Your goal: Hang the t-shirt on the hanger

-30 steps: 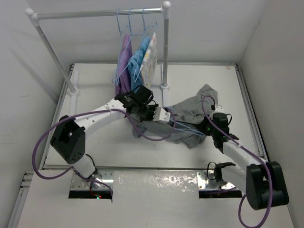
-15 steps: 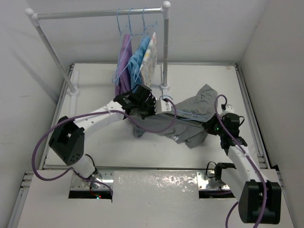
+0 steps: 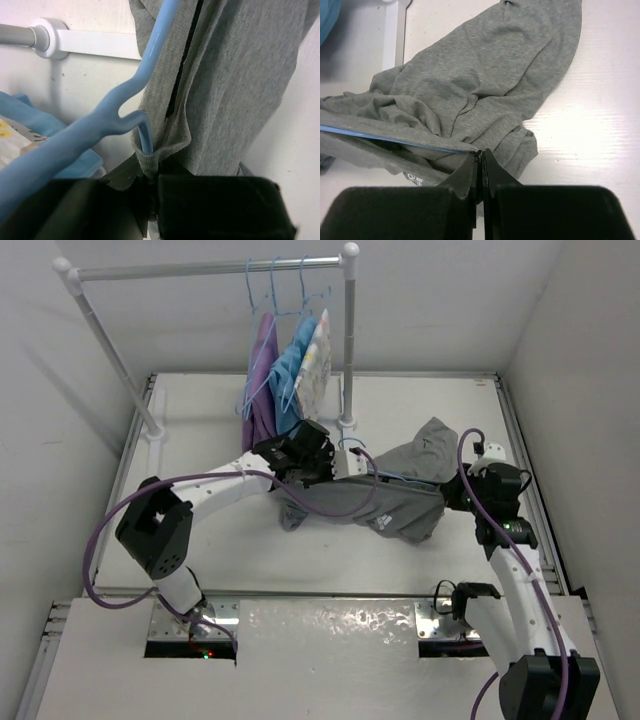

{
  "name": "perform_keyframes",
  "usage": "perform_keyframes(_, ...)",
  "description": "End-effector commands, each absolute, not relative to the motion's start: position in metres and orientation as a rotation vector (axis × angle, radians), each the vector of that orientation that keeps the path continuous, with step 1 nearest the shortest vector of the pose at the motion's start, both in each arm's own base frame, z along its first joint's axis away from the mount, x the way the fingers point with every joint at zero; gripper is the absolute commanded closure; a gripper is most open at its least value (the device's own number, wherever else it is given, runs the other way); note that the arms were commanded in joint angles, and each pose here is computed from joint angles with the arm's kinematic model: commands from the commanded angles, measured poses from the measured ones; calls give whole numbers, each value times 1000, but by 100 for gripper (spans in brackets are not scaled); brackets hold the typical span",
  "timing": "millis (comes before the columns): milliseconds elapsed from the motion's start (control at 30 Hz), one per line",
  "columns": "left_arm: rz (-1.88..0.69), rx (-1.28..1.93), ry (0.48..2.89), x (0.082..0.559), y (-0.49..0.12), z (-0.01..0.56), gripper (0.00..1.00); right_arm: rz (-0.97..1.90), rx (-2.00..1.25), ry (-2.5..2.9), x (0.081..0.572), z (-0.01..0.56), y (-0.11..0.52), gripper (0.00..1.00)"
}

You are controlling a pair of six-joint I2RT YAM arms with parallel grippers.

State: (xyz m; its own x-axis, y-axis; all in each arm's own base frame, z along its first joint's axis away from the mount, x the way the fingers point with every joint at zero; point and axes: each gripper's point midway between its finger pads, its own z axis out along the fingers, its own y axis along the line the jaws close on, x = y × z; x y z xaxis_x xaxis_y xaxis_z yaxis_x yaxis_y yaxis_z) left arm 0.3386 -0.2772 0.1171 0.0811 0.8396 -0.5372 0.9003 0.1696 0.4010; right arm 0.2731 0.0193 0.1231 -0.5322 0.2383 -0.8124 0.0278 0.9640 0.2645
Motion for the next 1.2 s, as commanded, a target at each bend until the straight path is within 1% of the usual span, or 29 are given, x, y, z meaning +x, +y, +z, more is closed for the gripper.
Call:
perform_keyframes(0, 132, 1649, 1779, 356, -260, 120, 100, 71, 139, 2099, 275, 143, -10, 100)
perform_keyframes(100, 5, 1657, 1731, 346, -291, 134, 100, 214, -21, 2034, 283, 169, 20, 100)
perform_keyframes(133, -55, 1654, 1702, 343, -304, 146, 100, 249, -67, 2020, 284, 175, 28, 100)
perform_keyframes(200, -187, 1687, 1636, 326, -328, 159, 100, 321, -178, 1984, 287, 191, 46, 94)
perform_keyframes(300, -272, 1714, 1568, 309, -348, 177, 100, 399, -261, 1954, 287, 200, 63, 89)
perform_keyframes(367, -326, 1730, 1581, 301, -353, 175, 100, 463, -327, 1925, 283, 204, 79, 84)
perform_keyframes(433, -371, 1738, 1574, 298, -358, 177, 100, 552, -382, 1913, 275, 206, 93, 63)
perform_keyframes(467, -382, 1741, 1575, 297, -360, 176, 100, 561, -377, 1928, 272, 205, 93, 49)
perform_keyframes(500, -399, 1742, 1563, 296, -364, 178, 100, 546, -381, 1920, 269, 209, 92, 21)
perform_keyframes(533, -405, 1744, 1564, 296, -365, 177, 100, 524, -388, 1921, 267, 210, 90, 10)
perform_keyframes(567, -418, 1745, 1565, 295, -367, 176, 100, 508, -388, 1905, 266, 214, 88, 7)
perform_keyframes(633, -431, 1743, 1562, 296, -370, 177, 100, 507, -430, 1825, 261, 231, 92, 9)
perform_keyframes(667, -434, 1730, 1567, 298, -371, 178, 100, 534, -477, 1805, 256, 234, 101, 12)
perform_keyframes(700, -437, 1729, 1561, 298, -373, 179, 100, 548, -499, 1794, 253, 236, 105, 16)
perform_keyframes(733, -439, 1737, 1545, 297, -374, 180, 100, 577, -530, 1797, 250, 232, 110, 27)
perform_keyframes(800, -468, 1763, 1519, 292, -375, 182, 100, 616, -553, 1806, 250, 225, 117, 34)
perform_keyframes(1000, -490, 1798, 1480, 285, -374, 191, 100, 674, -626, 1823, 255, 214, 134, 35)
perform_keyframes(1067, -484, 1811, 1464, 284, -373, 193, 100, 674, -646, 1839, 259, 209, 138, 32)
perform_keyframes(1133, -489, 1821, 1460, 281, -371, 193, 100, 669, -649, 1833, 264, 206, 140, 31)
perform_keyframes(1167, -503, 1830, 1446, 278, -372, 194, 100, 669, -642, 1846, 268, 201, 141, 36)
